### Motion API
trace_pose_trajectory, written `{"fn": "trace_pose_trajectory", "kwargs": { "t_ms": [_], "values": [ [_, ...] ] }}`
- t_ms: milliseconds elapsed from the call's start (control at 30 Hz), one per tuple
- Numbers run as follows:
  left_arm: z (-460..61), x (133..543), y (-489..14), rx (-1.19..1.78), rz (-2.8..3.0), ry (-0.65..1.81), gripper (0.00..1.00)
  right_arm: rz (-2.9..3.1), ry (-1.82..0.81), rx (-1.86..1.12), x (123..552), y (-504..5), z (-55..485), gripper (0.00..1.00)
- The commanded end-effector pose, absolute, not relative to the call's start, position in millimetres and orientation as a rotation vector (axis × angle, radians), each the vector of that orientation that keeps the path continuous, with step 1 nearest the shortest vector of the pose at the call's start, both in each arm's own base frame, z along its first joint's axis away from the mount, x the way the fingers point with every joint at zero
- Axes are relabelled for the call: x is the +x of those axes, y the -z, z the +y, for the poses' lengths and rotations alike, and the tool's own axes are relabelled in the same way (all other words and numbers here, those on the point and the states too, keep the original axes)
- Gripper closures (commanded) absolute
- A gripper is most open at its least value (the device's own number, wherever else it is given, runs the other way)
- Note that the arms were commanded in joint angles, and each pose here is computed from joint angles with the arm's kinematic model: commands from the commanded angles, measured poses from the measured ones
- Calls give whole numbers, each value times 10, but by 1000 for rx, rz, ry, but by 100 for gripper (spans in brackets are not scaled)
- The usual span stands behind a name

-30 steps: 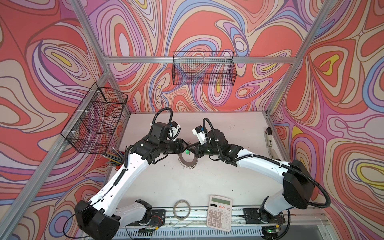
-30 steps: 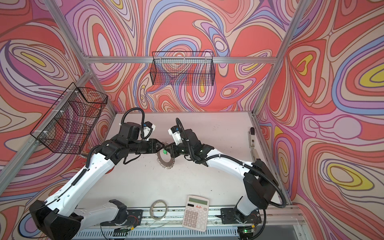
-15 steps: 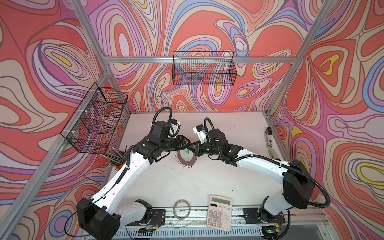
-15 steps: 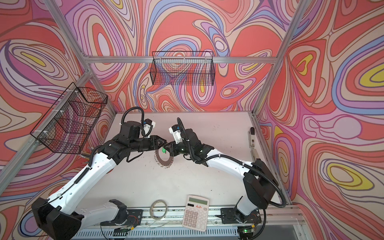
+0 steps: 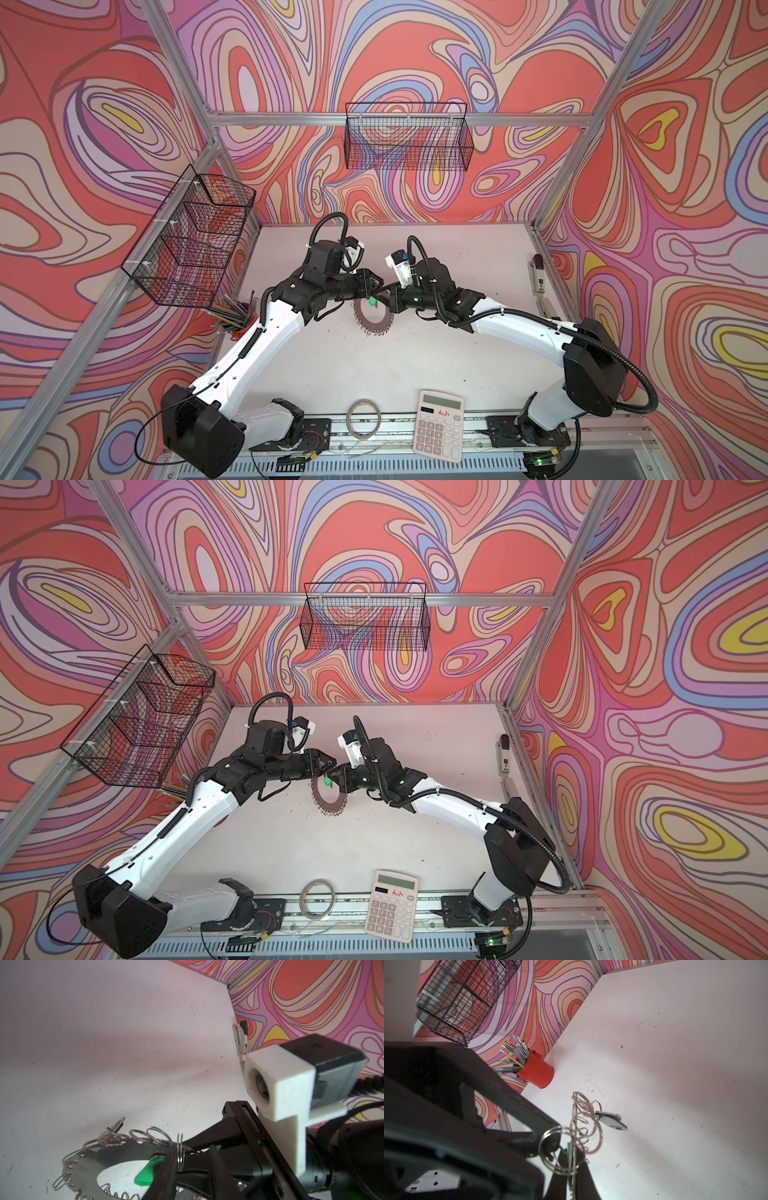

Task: Attach keys to a key ring
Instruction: Insert the key into the keyring.

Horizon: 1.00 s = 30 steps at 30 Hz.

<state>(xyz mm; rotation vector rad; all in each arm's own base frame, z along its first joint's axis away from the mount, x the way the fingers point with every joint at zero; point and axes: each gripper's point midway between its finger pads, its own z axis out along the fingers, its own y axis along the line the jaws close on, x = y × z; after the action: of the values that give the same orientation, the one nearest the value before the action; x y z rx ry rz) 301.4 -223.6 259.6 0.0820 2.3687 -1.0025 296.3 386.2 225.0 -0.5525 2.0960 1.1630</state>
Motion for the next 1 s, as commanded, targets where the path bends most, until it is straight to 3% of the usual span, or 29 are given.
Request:
{"fn": "trace_pose_trajectory", "kwargs": {
  "t_ms": [0,233,500,767,967],
  "values": [
    [-2284,3005,-2602,91,2370,1028,76,2051,-1172,-555,3007,-2353,3893,100],
    [-2241,3012,-2559,88,2389,985,100,2042,-1168,-557,3019,-2379,3898,100],
    [-2117,2862,-2685,284,2510,827,100,2024,-1058,-576,3113,-2419,3835,100],
    [-2001,2606,-2544,475,2746,727,100,2019,-549,-652,3357,-2286,3332,100],
    [-1961,2521,-2455,499,2809,711,100,1945,-436,-741,3350,-2371,3224,100]
  ]
}}
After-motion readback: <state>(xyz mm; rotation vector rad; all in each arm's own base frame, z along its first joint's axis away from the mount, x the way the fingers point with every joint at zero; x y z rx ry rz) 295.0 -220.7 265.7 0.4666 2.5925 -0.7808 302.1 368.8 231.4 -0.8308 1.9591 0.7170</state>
